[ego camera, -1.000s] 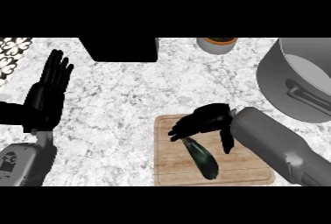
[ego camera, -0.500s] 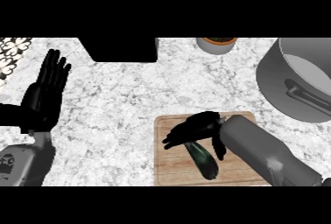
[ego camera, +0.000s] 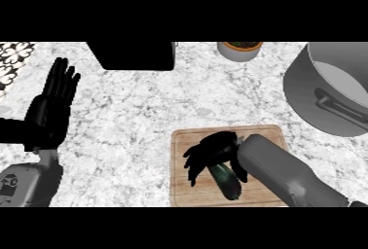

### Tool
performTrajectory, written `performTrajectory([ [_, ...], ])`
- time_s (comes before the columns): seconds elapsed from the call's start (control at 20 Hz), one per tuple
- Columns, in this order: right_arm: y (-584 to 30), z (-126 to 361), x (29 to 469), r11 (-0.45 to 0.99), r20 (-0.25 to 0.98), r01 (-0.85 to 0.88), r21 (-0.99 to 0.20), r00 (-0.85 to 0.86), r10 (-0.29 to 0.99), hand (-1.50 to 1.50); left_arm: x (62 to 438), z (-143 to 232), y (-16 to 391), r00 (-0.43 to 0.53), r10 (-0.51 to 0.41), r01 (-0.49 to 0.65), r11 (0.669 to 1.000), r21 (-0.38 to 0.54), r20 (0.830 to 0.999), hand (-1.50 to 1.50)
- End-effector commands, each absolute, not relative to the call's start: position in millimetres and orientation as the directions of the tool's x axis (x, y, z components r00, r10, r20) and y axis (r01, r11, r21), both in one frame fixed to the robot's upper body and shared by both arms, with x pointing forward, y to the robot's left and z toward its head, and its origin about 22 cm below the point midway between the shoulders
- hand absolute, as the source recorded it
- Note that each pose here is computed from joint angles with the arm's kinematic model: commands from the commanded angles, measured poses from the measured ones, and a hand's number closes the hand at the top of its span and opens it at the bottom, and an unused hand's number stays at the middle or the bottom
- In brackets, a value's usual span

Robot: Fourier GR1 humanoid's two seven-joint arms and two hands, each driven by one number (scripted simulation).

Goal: Pick the eggplant from the cutting board and place it in the pot

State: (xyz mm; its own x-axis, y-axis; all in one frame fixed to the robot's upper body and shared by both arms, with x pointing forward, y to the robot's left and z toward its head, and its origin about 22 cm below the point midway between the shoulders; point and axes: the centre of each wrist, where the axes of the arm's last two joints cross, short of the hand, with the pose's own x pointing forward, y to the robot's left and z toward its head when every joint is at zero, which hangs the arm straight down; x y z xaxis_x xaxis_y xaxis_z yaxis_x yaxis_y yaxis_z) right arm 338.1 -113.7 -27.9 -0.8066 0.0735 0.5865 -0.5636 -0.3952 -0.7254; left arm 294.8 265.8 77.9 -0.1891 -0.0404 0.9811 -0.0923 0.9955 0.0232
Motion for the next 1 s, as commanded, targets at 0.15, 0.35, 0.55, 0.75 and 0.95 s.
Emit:
performTrajectory([
  [0.15,-107.9,-48.0,316.3,-0.374,0.673,-0.598,-0.709,-0.731,-0.109,1.5,304.6,88.3,271.7,-0.194,-0.047,-0.106,0.994,0.027,0.98,0.0],
  [0.35,-125.7,-54.8,304.7,-0.357,0.651,-0.581,-0.732,-0.751,-0.111,1.5,296.1,80.4,274.2,-0.18,-0.035,-0.098,0.995,0.018,0.983,0.0],
  [0.55,-116.0,-29.1,318.5,-0.303,0.6,-0.554,-0.775,-0.796,-0.079,1.5,300.7,70.7,263.6,-0.183,-0.052,-0.113,0.993,0.032,0.982,0.0],
  [0.75,-132.0,-7.1,332.6,-0.179,0.557,-0.541,-0.822,-0.829,-0.056,1.5,298.0,73.3,275.9,-0.198,-0.031,-0.095,0.995,0.013,0.98,0.0],
  [0.95,-129.4,2.8,361.3,0.113,0.442,-0.457,-0.882,-0.721,0.534,1.5,295.0,71.7,277.3,-0.156,-0.055,-0.14,0.99,0.033,0.986,0.0],
])
